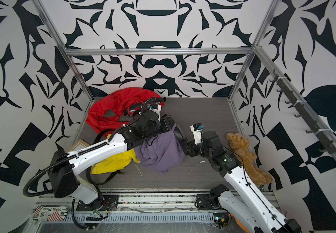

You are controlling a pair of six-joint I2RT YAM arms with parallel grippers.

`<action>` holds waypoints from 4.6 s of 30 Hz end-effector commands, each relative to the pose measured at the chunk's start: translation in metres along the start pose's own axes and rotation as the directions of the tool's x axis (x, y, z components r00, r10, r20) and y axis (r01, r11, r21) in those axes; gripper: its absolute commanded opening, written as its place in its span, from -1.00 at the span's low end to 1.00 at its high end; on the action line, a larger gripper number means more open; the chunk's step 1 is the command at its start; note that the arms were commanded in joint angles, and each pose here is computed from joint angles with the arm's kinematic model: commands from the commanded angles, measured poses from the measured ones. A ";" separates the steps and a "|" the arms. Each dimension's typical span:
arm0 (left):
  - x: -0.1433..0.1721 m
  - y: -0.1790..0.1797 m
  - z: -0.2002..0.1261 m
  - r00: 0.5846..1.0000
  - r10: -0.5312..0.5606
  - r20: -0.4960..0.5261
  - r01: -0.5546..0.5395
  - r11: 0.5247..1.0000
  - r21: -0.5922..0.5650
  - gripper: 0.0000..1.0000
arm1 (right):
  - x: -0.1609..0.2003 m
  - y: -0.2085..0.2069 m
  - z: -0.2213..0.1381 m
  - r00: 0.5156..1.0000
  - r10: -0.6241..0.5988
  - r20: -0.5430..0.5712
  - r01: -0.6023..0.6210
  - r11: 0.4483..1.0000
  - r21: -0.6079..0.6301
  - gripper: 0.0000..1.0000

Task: Remove the belt from the trousers

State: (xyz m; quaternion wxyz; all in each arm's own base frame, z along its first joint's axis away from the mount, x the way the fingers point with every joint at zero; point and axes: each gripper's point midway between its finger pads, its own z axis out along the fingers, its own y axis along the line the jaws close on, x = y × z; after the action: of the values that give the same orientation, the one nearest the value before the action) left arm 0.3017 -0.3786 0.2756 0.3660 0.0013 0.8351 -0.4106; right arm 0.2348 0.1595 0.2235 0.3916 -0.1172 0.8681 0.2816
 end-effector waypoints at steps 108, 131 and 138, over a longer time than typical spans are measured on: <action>0.094 0.104 -0.034 0.873 -0.220 -0.436 0.106 0.957 -0.270 -1.00 | 0.152 0.075 0.044 0.925 -0.022 -0.378 -0.048 0.984 -0.174 0.05; 0.073 0.110 -0.161 0.971 -0.026 -0.237 0.034 0.999 0.028 -1.00 | 0.055 0.140 0.051 0.938 -0.225 -0.263 0.093 0.895 -0.436 0.37; 0.084 0.114 -0.165 0.980 -0.024 -0.198 0.045 0.994 0.101 -1.00 | 0.118 0.120 0.113 0.901 -0.175 -0.396 0.032 0.939 -0.342 -0.12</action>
State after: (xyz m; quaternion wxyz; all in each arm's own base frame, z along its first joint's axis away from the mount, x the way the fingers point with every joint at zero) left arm 0.1720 -0.2097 0.1904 0.2449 0.0331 0.8707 -0.4252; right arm 0.1639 0.3205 0.1409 0.1743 -0.3002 0.8603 0.3732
